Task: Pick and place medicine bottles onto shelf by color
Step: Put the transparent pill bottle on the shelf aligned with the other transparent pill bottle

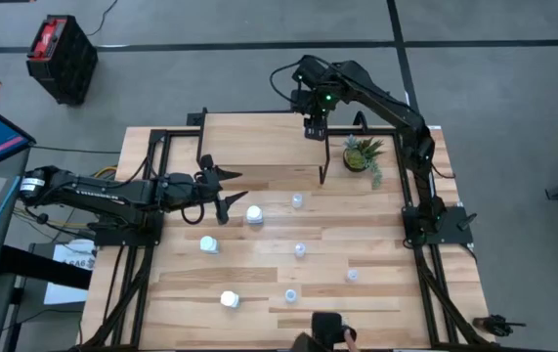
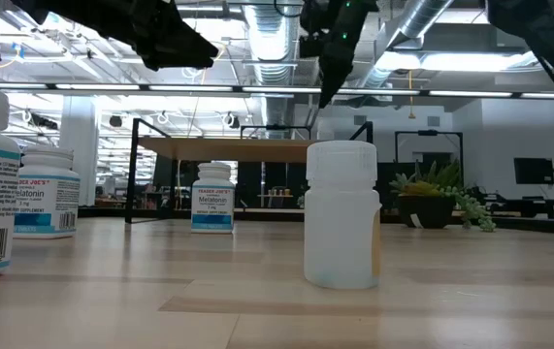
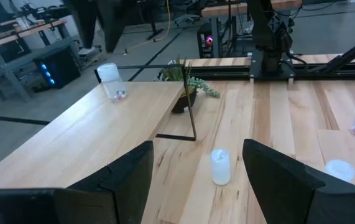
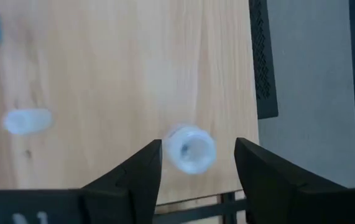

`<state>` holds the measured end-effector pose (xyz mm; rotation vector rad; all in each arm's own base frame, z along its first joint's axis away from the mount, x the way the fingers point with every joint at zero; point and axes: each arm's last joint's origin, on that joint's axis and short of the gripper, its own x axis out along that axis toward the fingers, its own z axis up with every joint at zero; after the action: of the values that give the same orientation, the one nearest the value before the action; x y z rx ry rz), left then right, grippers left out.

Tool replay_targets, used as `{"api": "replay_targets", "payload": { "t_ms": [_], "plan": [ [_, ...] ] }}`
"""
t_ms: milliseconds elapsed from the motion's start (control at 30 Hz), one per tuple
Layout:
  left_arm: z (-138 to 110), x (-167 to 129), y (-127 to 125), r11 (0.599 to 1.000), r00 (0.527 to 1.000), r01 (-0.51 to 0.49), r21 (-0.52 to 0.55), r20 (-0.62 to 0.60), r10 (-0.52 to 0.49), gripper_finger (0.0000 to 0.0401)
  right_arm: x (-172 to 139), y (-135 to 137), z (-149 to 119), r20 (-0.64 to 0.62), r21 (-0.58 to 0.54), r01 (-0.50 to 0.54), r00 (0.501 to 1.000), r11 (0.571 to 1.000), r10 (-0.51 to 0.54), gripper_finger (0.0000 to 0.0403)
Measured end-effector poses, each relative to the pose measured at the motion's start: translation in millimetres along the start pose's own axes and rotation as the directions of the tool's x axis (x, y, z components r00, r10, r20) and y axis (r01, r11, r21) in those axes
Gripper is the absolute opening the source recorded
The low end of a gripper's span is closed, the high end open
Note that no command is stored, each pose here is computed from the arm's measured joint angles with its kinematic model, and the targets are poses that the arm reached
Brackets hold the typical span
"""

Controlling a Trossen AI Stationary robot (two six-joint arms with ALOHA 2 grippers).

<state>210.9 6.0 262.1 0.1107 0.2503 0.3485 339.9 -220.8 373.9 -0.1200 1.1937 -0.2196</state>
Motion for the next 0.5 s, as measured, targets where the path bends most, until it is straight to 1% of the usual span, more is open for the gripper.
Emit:
{"api": "replay_targets", "payload": {
  "t_ms": [133,200,300,400,500],
  "plan": [
    [0,0,0,1.0,1.0,0.0,0.0,0.0,0.0,0.0238,-26,15,-7,-0.011,0.002,0.007,1.0,1.0,-0.007,0.0223],
    [0,0,0,1.0,1.0,0.0,-0.004,0.0,0.0,0.0238,-40,21,-12,-0.019,0.04,0.003,1.0,0.999,-0.002,0.0221],
    [0,0,0,1.0,1.0,0.0,-0.018,-0.001,0.0,0.0238,-60,31,-20,-0.025,0.132,-0.007,1.0,0.991,0.01,0.0217],
    [0,0,0,1.0,1.0,0.0,-0.022,-0.001,0.0,0.0238,-79,42,-23,0.021,0.231,-0.007,1.0,0.973,0.003,0.0213],
    [-1,0,0,1.0,1.0,0.002,-0.02,-0.008,-0.002,0.0238,-98,59,-26,0.063,0.244,-0.024,0.998,0.969,0.008,0.021]
  ]
}}
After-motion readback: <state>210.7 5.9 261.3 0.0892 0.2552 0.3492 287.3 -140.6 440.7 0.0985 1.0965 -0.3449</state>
